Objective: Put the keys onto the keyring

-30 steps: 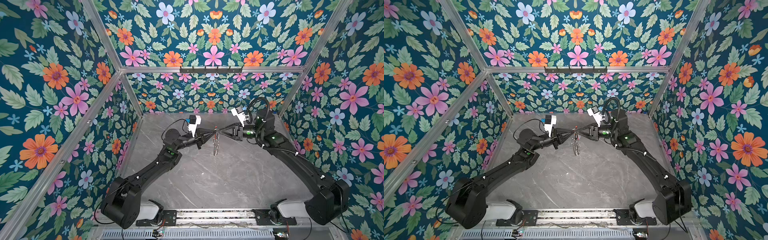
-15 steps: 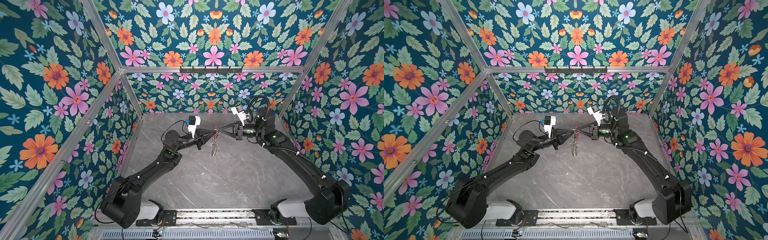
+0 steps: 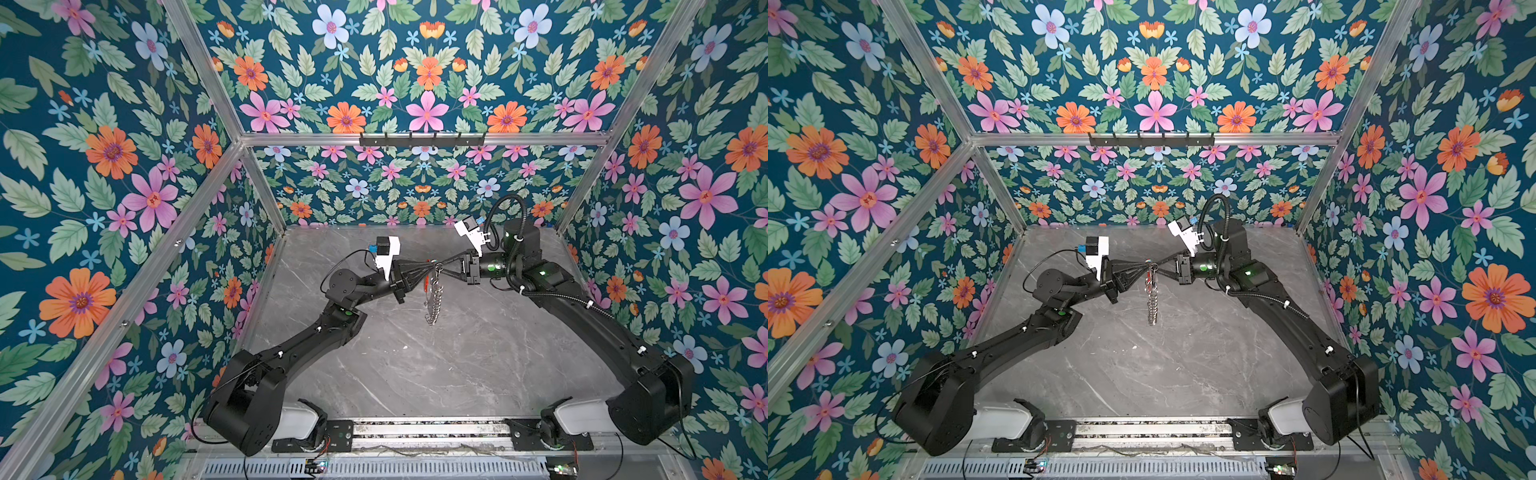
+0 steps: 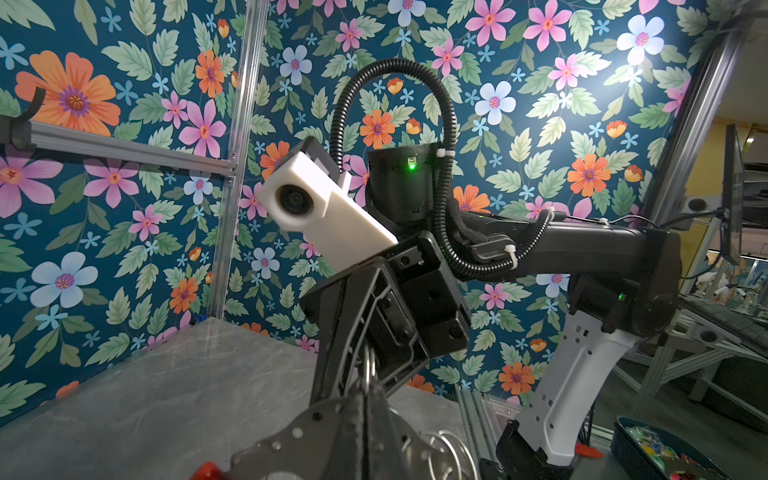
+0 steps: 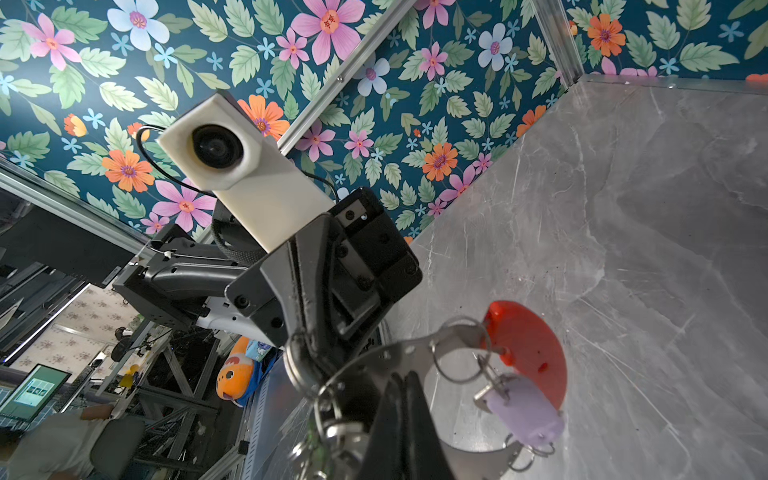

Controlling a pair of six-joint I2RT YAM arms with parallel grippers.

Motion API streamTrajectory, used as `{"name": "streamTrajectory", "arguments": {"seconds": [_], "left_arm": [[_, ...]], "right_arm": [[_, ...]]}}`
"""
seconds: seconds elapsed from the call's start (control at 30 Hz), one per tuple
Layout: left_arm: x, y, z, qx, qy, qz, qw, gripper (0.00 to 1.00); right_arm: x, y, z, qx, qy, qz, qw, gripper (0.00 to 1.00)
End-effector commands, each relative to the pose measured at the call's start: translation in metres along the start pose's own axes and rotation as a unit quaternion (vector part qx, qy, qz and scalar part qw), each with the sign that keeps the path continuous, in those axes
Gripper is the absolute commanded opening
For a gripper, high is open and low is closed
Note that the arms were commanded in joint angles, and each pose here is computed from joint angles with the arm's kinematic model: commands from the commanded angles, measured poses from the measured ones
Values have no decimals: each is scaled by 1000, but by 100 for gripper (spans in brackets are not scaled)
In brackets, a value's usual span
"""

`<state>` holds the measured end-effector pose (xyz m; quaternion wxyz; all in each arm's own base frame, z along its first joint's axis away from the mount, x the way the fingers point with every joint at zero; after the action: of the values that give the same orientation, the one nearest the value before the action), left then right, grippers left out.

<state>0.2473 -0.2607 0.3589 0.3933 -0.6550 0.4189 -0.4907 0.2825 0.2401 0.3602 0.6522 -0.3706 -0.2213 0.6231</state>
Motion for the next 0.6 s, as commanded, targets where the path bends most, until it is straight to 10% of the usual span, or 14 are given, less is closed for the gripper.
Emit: {"name": "streamTrajectory", "arguments": {"seconds": [0.0, 0.23, 0.57], "left_arm": [[0, -8, -5, 24, 10, -20, 999, 0], [0, -8, -6, 16, 12, -13, 1000, 0], [3, -11, -5, -15, 22, -27, 999, 0]], "right_arm": [[-2, -1, -1, -7, 15, -3, 1000, 0], [-30, -10, -4, -47, 118, -57, 990, 15], [-21, -19, 30, -89, -4, -65, 994, 36]]}}
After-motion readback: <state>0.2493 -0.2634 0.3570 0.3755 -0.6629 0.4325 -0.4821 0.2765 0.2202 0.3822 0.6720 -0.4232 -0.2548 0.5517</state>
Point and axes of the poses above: each gripper's point midway between its finger pads, its own x axis out along the fingers, its own z axis along the line the jaws close on, y = z × x, the point moved 5 cm from there along -x, back along the fingers
